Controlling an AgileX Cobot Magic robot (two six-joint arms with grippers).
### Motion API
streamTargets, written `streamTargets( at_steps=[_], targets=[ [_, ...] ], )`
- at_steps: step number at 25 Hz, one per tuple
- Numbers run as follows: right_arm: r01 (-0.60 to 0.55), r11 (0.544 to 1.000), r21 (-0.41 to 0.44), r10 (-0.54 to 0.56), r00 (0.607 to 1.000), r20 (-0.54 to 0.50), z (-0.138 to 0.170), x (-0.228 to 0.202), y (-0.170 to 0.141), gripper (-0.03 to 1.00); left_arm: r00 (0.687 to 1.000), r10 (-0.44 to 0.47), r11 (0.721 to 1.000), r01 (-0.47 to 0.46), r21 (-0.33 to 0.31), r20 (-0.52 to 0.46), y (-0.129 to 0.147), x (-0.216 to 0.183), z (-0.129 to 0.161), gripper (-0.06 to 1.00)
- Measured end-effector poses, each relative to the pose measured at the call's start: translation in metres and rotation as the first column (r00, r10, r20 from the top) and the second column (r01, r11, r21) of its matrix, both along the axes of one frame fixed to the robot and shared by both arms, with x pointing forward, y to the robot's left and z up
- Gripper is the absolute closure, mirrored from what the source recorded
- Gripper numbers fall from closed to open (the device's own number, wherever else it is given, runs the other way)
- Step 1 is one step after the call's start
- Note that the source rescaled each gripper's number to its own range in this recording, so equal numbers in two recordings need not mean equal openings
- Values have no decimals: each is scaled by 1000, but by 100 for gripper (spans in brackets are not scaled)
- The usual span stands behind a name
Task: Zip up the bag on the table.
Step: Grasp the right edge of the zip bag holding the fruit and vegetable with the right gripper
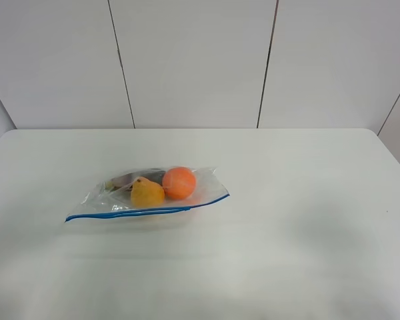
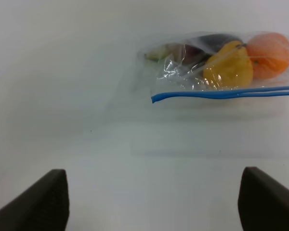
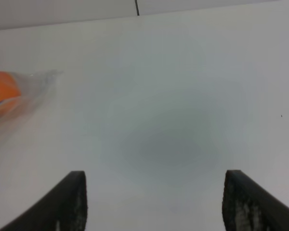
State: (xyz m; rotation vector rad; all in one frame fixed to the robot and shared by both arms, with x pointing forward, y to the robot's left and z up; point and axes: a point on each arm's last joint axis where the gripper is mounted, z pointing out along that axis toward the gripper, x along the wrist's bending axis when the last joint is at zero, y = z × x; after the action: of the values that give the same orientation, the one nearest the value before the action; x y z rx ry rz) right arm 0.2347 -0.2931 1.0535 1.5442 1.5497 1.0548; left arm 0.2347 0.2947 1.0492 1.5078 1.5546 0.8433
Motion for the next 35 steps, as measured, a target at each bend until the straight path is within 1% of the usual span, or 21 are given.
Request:
streamTargets(
  at_steps=[35],
  targets=[
    [0, 1000, 0, 0, 1000, 0, 0, 0, 0, -3, 1000, 0, 1000, 0, -1, 0, 0, 0, 0, -6]
  ],
)
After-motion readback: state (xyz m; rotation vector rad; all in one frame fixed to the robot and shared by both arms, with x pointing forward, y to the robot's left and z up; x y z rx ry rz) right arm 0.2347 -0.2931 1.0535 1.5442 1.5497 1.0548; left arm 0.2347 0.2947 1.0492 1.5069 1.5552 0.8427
